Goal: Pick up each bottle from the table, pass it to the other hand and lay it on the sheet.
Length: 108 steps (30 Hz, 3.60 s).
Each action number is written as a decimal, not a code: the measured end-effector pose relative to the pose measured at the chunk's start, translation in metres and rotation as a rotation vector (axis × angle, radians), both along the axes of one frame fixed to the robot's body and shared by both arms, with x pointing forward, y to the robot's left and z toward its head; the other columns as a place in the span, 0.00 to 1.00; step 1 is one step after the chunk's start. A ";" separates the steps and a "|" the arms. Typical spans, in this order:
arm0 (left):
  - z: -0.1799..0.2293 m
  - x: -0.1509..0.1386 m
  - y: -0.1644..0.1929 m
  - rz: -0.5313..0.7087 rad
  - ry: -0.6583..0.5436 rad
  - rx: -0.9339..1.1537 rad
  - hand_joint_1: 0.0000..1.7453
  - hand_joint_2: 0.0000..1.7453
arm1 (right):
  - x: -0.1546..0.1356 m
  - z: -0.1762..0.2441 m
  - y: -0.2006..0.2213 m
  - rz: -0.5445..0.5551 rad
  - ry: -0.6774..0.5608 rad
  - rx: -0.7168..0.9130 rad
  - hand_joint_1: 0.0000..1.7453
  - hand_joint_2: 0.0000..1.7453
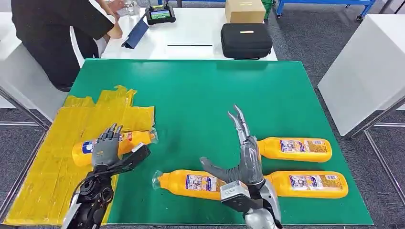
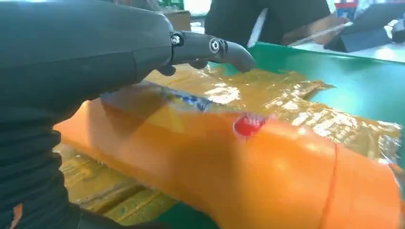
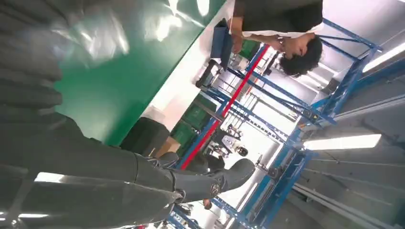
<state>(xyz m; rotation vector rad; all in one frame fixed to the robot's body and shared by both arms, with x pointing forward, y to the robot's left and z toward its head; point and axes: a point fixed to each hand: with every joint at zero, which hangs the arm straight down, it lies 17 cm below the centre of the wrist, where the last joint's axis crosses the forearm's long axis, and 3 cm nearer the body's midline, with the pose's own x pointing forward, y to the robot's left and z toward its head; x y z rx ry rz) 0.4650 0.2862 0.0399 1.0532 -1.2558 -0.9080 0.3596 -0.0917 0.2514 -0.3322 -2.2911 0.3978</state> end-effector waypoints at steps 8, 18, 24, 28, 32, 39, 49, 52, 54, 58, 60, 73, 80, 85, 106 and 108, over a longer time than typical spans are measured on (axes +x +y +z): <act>0.005 -0.002 0.018 0.085 -0.020 0.035 0.00 0.00 | 0.009 -0.068 0.038 0.039 0.222 -0.427 0.00 0.00; 0.056 -0.003 -0.005 0.007 -0.206 -0.335 0.00 0.00 | -0.020 -0.166 0.057 0.159 0.348 -0.885 0.00 0.00; 0.092 -0.009 -0.015 -0.036 -0.279 -0.372 0.00 0.00 | -0.037 -0.233 0.047 0.181 0.450 -1.087 0.00 1.00; 0.110 -0.009 -0.026 -0.078 -0.315 -0.398 0.00 0.00 | -0.038 -0.256 0.037 0.164 0.501 -1.157 0.00 1.00; 0.122 -0.010 -0.041 -0.138 -0.340 -0.466 0.00 0.00 | -0.034 -0.270 0.029 0.127 0.541 -1.212 0.00 1.00; 0.139 -0.018 -0.055 -0.213 -0.383 -0.544 0.00 0.00 | -0.019 -0.275 0.018 0.038 0.549 -1.253 1.00 1.00; 0.149 -0.027 -0.066 -0.264 -0.411 -0.572 0.00 0.00 | -0.009 -0.261 0.016 -0.028 0.512 -1.192 1.00 1.00; 0.151 -0.028 -0.067 -0.269 -0.413 -0.572 0.00 0.00 | -0.008 -0.260 0.015 -0.032 0.516 -1.186 1.00 1.00; 0.151 -0.028 -0.069 -0.275 -0.414 -0.578 0.00 0.00 | -0.007 -0.257 0.016 -0.040 0.504 -1.172 1.00 1.00; 0.152 -0.032 -0.077 -0.317 -0.408 -0.637 0.00 0.00 | 0.001 -0.228 0.011 -0.112 0.454 -1.005 1.00 1.00; 0.153 -0.033 -0.083 -0.344 -0.399 -0.696 0.00 0.00 | 0.011 -0.185 0.004 -0.157 0.399 -0.785 1.00 1.00; 0.141 -0.043 -0.161 -0.543 -0.180 -1.180 0.00 1.00 | 0.016 -0.020 -0.132 -0.316 0.100 0.396 1.00 1.00; 0.145 -0.062 -0.203 -0.659 -0.063 -1.355 0.00 1.00 | 0.024 -0.028 -0.152 -0.317 0.142 0.531 1.00 1.00; 0.152 -0.076 -0.227 -0.740 0.007 -1.445 0.00 1.00 | 0.030 -0.030 -0.148 -0.287 0.157 0.542 1.00 1.00; 0.158 -0.100 -0.260 -0.838 0.075 -1.468 0.00 1.00 | 0.032 -0.057 -0.091 -0.142 0.260 0.451 1.00 1.00; 0.158 -0.100 -0.261 -0.835 0.075 -1.468 0.00 1.00 | 0.033 -0.064 -0.078 -0.114 0.283 0.435 1.00 1.00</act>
